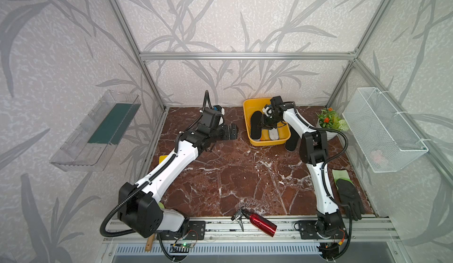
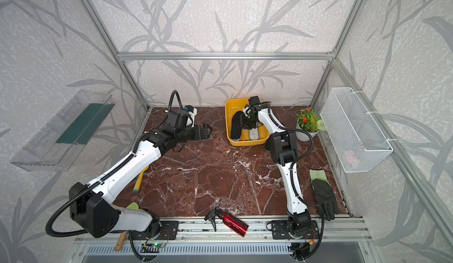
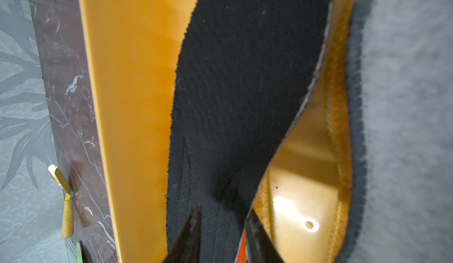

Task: Put the insoles into the storage box
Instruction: Place the insole in the storage box.

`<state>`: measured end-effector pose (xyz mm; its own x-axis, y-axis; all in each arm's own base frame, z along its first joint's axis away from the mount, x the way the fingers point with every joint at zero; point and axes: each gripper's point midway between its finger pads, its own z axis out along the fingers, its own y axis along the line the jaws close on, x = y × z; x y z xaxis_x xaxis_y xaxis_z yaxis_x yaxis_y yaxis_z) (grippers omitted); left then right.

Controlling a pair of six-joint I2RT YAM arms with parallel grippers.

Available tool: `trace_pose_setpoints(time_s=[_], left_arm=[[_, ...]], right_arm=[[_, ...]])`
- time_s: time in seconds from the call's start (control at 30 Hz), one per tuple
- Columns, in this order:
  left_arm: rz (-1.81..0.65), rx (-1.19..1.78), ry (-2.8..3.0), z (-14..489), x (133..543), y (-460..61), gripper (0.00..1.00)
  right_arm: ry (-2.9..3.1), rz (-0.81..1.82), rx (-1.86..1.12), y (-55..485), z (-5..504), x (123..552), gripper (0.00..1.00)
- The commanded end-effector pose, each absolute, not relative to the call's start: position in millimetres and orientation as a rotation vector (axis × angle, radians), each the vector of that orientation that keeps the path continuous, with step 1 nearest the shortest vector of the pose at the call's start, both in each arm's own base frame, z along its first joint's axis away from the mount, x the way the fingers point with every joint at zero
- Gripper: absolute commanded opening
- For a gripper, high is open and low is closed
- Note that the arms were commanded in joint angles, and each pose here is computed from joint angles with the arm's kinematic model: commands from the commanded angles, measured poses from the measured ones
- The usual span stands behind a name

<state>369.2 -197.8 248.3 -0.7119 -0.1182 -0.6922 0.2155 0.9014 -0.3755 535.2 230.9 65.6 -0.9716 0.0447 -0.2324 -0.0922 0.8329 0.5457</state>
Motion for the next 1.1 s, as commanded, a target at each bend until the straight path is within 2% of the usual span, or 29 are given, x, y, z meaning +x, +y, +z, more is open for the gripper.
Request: trace_pose_setpoints(time_s=[0.0,0.33,0.6,0.87,1.07], left_arm=[[-0.57,0.079,2.287,256,372,-199,0.98],[-0.576,0.084,2.29,256,372,-200,0.98],[-0.573,0.074,2.296,254,372,-199,0.99],[-0.594,0.056,2.312,249,375,-203,0.99],[-0.609,0.047,2.333,242,378,-207,0.99]], right_arm=[[2.799,0.802,-0.03,224,74,532,0.33],[2.818,0.703,-0.031,214,87,529,0.36],[2.765,0.599,-0.039,198,141,515,0.41],[2.68,0.473,0.022,162,200,474,0.46],[2.645,0.357,0.244,104,212,429,0.49]])
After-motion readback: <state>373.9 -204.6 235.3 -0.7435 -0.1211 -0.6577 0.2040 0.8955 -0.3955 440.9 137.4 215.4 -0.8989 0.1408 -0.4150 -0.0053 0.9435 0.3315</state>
